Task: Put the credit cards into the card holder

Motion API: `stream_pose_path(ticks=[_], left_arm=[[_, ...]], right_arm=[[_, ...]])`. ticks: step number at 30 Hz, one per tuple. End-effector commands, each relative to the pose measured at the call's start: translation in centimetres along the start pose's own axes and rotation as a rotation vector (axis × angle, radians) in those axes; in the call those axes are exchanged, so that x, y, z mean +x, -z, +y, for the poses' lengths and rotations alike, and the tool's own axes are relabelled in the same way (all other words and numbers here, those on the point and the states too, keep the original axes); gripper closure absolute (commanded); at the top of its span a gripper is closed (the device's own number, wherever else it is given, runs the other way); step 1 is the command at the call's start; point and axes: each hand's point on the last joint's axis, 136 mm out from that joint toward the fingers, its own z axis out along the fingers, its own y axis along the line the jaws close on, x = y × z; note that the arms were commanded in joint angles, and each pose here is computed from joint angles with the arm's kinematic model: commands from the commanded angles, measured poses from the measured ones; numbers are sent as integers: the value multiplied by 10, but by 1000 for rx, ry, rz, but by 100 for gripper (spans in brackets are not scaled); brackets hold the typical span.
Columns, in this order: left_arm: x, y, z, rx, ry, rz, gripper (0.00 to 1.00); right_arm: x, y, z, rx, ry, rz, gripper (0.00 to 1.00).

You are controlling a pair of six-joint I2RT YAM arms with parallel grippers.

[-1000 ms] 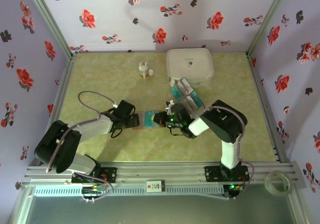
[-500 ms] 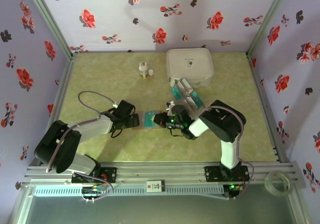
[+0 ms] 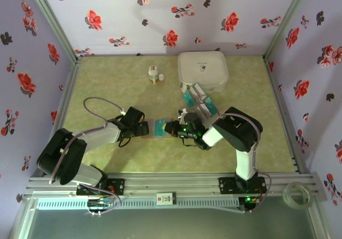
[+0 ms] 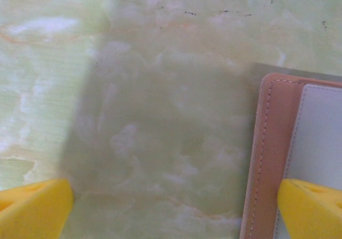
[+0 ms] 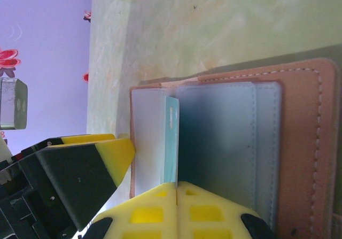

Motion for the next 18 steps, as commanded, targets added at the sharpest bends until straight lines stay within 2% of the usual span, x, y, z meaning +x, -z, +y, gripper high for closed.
stream_pose_path(ticks=[1,13,18], left_arm=[[23,-10,10,-34,-2,64,0],[24,-11,11,-34,-2,65,0],[24,-11,11,-33,0,63,0]], right_arm=[[11,-6,-21,64,-34,37,100],[9,-9,-20,72,-29,44,97],[10,-5,-21,85,-26,48,75]])
